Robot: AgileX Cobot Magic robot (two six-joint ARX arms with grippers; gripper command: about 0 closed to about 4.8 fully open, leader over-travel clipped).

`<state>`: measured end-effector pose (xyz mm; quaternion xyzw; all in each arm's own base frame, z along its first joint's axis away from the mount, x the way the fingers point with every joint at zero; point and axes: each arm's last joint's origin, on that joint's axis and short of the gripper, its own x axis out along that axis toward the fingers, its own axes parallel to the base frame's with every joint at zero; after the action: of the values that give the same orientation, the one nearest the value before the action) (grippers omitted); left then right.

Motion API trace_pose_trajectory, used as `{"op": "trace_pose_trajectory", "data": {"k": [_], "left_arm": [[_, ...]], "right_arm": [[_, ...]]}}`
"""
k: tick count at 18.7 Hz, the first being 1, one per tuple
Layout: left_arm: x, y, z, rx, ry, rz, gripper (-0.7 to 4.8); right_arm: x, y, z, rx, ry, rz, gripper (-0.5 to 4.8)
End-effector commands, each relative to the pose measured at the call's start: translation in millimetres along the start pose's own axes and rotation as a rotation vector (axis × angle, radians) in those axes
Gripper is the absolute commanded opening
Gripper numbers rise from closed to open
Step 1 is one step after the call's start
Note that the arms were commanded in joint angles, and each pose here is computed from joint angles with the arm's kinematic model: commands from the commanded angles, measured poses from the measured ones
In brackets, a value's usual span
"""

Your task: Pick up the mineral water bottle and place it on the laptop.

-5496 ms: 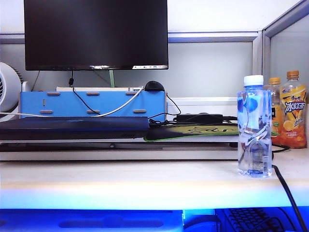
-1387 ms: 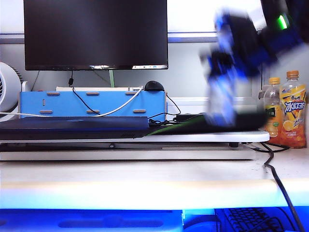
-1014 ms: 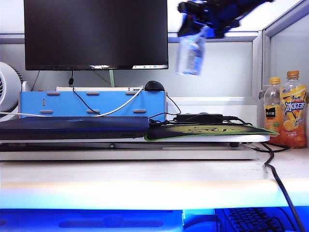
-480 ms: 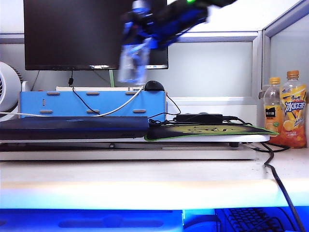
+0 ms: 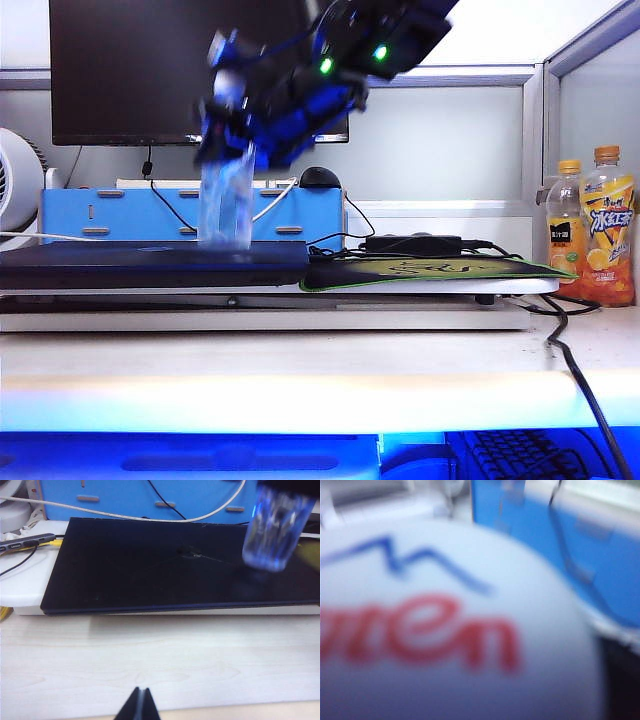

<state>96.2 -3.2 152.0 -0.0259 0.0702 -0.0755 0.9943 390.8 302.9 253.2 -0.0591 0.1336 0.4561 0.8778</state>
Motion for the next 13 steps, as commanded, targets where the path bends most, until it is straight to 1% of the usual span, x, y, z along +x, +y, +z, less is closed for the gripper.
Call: {"op": "trace_pose_trajectory", "data": {"k": [1, 3, 4, 5, 7, 8, 9, 10, 12, 13], "left_arm": [[0, -0.1, 0, 0.001, 0.004, -0.004, -0.02], [0, -0.1, 0, 0.001, 0.004, -0.004, -0.02], [0, -0.1, 0, 0.001, 0.004, -0.004, -0.02], [0, -0.1, 0, 0.001, 0.004, -0.005, -0.02], [0, -0.1, 0, 0.001, 0.004, -0.004, -0.02], [0, -0.1, 0, 0.001, 0.004, -0.004, -0.02], [0, -0.1, 0, 0.001, 0.004, -0.004, -0.02], [0, -0.1, 0, 0.000, 0.004, -0.004, -0.02], [0, -0.1, 0, 0.000, 0.004, -0.004, -0.02], [0, -0.1, 0, 0.001, 0.004, -0.004, -0.02]], "right_arm": [[-3, 4, 11, -0.050, -0.035, -0.012, 0.00], [-3, 4, 11, -0.049, -0.034, -0.015, 0.05], [-3, 4, 11, -0.050, -0.035, -0.014, 0.39], [-3, 4, 11, -0.051, -0.037, -0.013, 1.06], [-2, 8, 12, -0.053, -0.037, -0.002, 3.55], [-1, 10, 12, -0.054, -0.037, 0.002, 4.10], [-1, 11, 12, -0.055, -0.038, 0.004, 4.43], [-1, 13, 12, -0.056, -0.038, 0.007, 4.46], [-3, 14, 18, -0.061, -0.054, 0.008, 4.79], [-5, 14, 23, -0.064, -0.065, 0.006, 4.79]]}}
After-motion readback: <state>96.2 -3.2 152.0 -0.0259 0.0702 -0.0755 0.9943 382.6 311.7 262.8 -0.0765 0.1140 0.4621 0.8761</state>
